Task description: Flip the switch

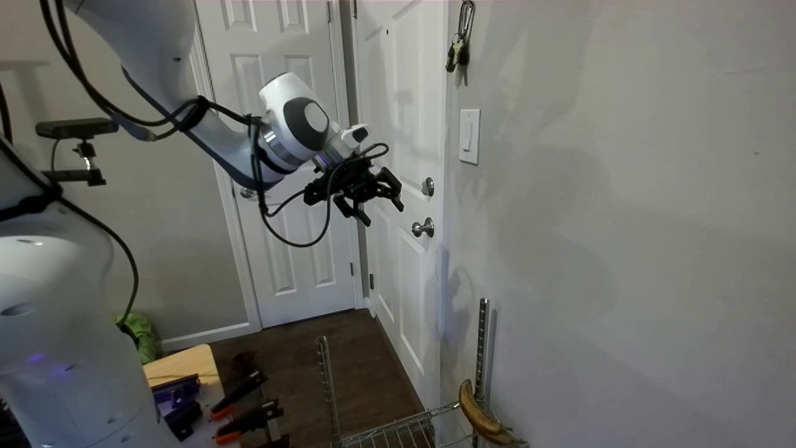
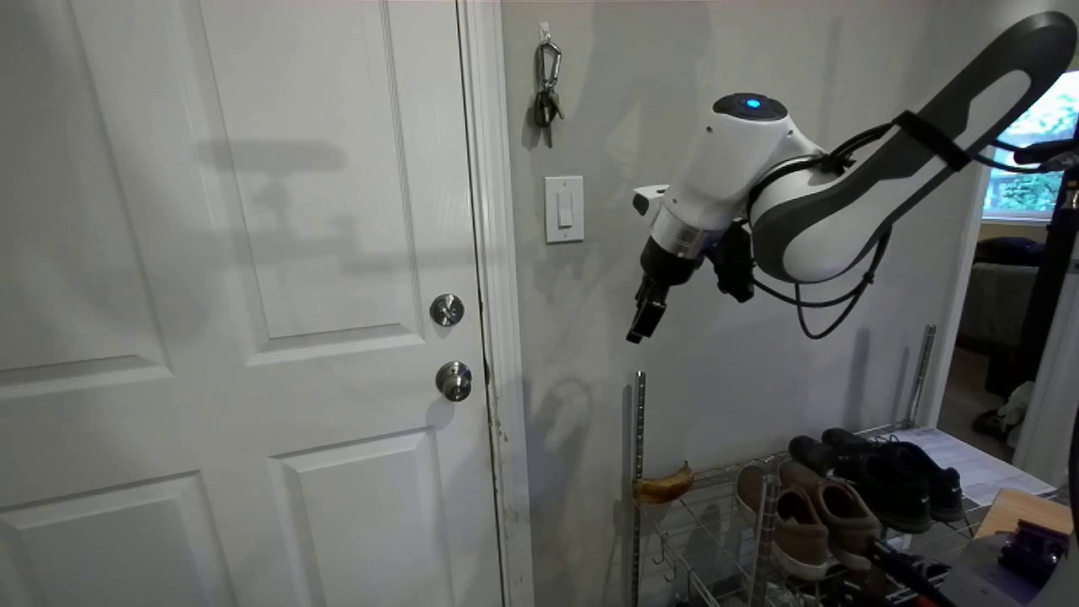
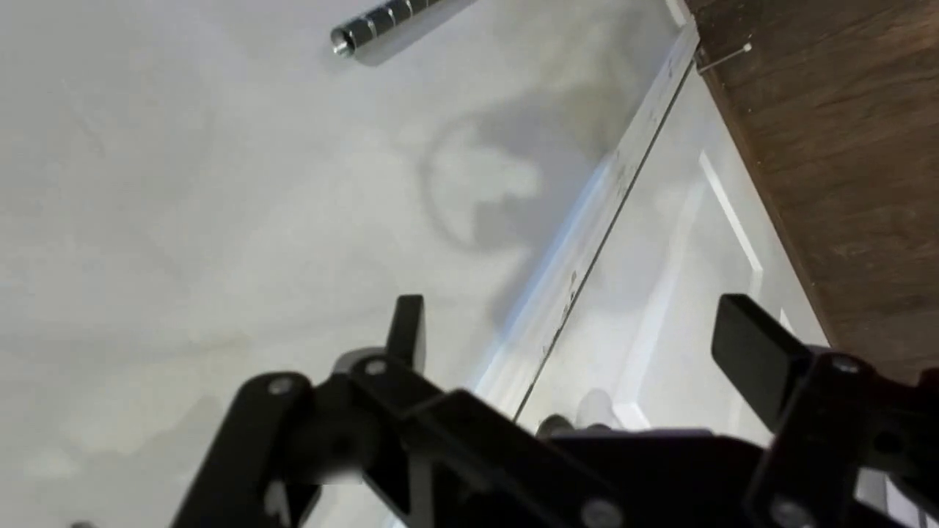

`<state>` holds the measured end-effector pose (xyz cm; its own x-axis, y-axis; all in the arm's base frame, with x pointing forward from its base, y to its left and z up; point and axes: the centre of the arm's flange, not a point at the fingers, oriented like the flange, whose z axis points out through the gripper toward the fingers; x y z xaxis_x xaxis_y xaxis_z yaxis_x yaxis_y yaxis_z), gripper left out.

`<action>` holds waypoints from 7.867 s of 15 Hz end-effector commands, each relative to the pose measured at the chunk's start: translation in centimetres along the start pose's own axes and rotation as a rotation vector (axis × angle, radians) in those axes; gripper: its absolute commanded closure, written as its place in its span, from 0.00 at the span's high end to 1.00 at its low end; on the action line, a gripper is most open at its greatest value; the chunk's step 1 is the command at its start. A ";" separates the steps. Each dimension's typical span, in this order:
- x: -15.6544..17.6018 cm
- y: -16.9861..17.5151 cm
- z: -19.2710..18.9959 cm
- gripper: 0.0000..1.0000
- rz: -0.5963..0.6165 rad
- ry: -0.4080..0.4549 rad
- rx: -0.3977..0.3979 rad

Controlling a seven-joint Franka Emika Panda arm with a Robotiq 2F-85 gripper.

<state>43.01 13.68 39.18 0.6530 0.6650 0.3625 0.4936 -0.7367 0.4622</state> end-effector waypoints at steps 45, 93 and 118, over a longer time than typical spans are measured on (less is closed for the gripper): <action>16.6 3.6 0.7 1.00 0.207 0.023 -0.326; 17.9 11.9 3.6 1.00 0.010 -0.038 -0.252; 10.7 5.1 1.7 1.00 0.044 -0.023 -0.177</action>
<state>53.43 16.86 44.05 0.6856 0.6279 0.3684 0.3563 -0.7307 0.5823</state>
